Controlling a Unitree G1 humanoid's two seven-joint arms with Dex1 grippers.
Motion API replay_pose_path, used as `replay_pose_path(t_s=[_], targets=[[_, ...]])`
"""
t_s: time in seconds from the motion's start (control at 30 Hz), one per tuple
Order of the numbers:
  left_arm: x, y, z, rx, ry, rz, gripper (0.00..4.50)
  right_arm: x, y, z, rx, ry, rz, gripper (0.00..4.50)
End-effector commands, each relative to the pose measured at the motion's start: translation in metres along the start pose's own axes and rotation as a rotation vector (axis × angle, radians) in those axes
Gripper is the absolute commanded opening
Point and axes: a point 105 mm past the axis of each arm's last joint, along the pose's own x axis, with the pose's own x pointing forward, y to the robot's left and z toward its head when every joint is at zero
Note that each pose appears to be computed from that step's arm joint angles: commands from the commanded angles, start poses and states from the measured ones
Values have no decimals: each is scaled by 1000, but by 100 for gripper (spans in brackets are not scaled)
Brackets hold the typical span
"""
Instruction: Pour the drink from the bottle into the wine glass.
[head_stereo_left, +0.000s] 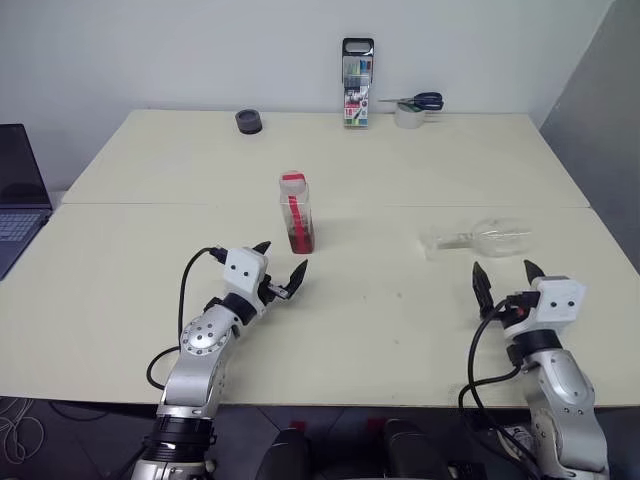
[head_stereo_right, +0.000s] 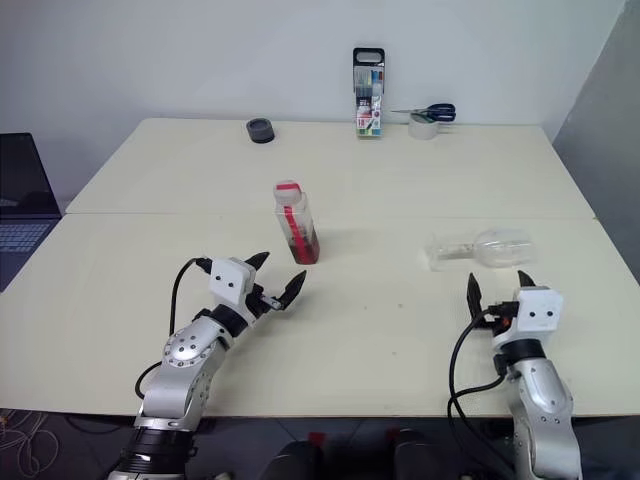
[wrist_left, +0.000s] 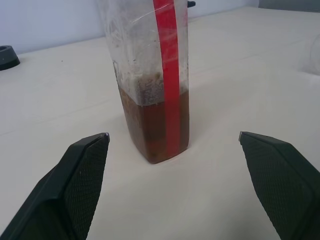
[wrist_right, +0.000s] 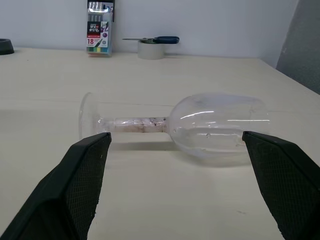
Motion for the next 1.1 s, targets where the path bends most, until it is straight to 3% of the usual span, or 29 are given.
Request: replay_pose_path(t_s=[0.03,1.1], targets=[[1,3,17,14,-67,17,445,3,-3,12,0,-54,-2,450],[3,13,18,-16,-61,23,445,2,6,12,6,-47,41,450]])
